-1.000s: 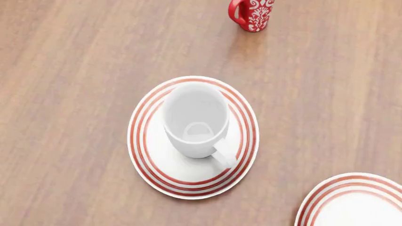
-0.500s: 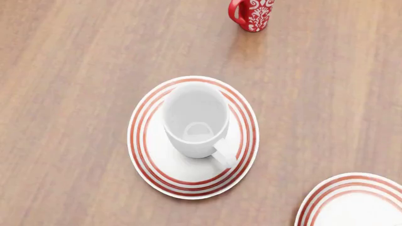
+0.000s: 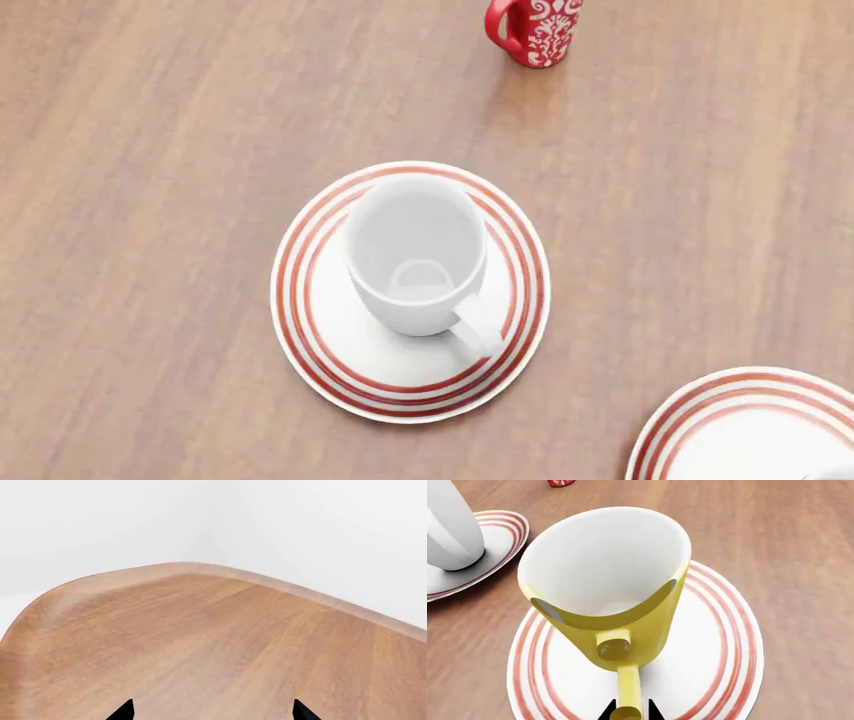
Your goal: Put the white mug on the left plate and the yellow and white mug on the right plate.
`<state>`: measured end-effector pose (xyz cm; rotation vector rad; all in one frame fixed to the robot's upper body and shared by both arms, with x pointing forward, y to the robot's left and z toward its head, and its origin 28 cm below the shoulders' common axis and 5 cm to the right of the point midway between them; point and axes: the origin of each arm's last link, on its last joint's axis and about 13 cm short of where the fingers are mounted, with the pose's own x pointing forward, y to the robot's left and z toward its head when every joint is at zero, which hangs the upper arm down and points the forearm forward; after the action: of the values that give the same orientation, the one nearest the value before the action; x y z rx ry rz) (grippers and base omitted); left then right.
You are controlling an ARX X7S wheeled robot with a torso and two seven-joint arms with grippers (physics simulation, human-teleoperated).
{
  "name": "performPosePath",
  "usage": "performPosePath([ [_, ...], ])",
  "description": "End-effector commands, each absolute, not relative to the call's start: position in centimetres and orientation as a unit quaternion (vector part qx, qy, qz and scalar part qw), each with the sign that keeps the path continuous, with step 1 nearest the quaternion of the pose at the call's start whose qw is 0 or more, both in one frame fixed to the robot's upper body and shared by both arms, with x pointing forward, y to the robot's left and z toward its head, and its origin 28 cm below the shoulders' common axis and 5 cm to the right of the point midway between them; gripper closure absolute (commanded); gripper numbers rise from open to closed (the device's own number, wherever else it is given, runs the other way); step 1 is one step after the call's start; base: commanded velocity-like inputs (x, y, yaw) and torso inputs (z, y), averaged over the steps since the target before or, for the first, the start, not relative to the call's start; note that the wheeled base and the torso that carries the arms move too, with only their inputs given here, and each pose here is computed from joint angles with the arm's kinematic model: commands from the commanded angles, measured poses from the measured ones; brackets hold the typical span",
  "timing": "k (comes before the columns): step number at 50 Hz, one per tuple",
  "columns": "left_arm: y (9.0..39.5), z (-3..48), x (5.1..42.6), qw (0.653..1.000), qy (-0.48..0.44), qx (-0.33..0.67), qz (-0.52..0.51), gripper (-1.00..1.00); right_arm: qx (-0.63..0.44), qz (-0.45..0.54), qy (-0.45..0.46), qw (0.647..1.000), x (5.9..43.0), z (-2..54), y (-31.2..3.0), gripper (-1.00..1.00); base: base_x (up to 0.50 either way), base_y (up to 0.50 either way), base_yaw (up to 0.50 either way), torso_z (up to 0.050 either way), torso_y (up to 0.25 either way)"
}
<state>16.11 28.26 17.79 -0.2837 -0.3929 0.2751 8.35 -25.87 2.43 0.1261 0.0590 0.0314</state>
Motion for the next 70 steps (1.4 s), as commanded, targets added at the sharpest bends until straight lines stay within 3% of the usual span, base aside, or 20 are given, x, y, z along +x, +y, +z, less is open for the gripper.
performPosePath([
  [1, 28.3, 17.8, 16.0, 0.961, -0.195, -0.140, 0.136, -1.00, 0.063, 0.017, 0.027, 0.998, 9.0, 2.3, -25.9, 1.00, 0.00, 0.00, 0.00, 0.000, 0.000],
  [4, 28.3, 17.8, 16.0, 0.961, -0.195, -0.140, 0.137, -1.00, 0.064, 0.009, 0.024, 0.998, 9.1, 2.2, -26.0, 1.00, 0.00, 0.00, 0.00, 0.000, 0.000],
  [5, 28.4, 17.8, 16.0, 0.961, -0.195, -0.140, 0.137, -1.00, 0.064, 0.007, 0.024, 0.998, 9.1, 2.3, -26.0, -1.00, 0.00, 0.00, 0.00, 0.000, 0.000],
  [11, 28.4, 17.9, 16.0, 0.961, -0.196, -0.140, 0.137, -1.00, 0.064, -0.001, 0.013, 0.998, 8.7, 2.4, -26.2, -1.00, 0.00, 0.00, 0.00, 0.000, 0.000],
  [26, 28.4, 17.8, 16.3, 0.961, -0.196, -0.141, 0.138, -1.00, 0.052, 0.024, -0.154, 0.986, 7.5, 5.6, -25.9, -1.00, 0.00, 0.00, 0.00, 0.000, 0.000],
  [36, 28.4, 17.7, 16.5, 0.961, -0.196, -0.141, 0.138, -1.00, 0.042, 0.040, -0.193, 0.979, 8.0, 7.7, -25.5, -1.00, 0.00, 0.00, 0.00, 0.000, 0.000],
  [65, 28.1, 17.3, 17.4, 0.965, -0.192, -0.132, 0.125, -1.00, 0.059, 0.033, -0.182, 0.981, 20.9, 14.2, -25.3, -1.00, 0.00, 0.00, 0.00, 0.000, 0.000],
  [70, 27.6, 17.8, 20.8, 0.976, -0.170, -0.099, 0.097, -1.00, 0.057, 0.027, -0.181, 0.982, 24.1, 15.3, -24.7, -1.00, 0.00, 0.00, 0.00, 0.000, 0.000],
])
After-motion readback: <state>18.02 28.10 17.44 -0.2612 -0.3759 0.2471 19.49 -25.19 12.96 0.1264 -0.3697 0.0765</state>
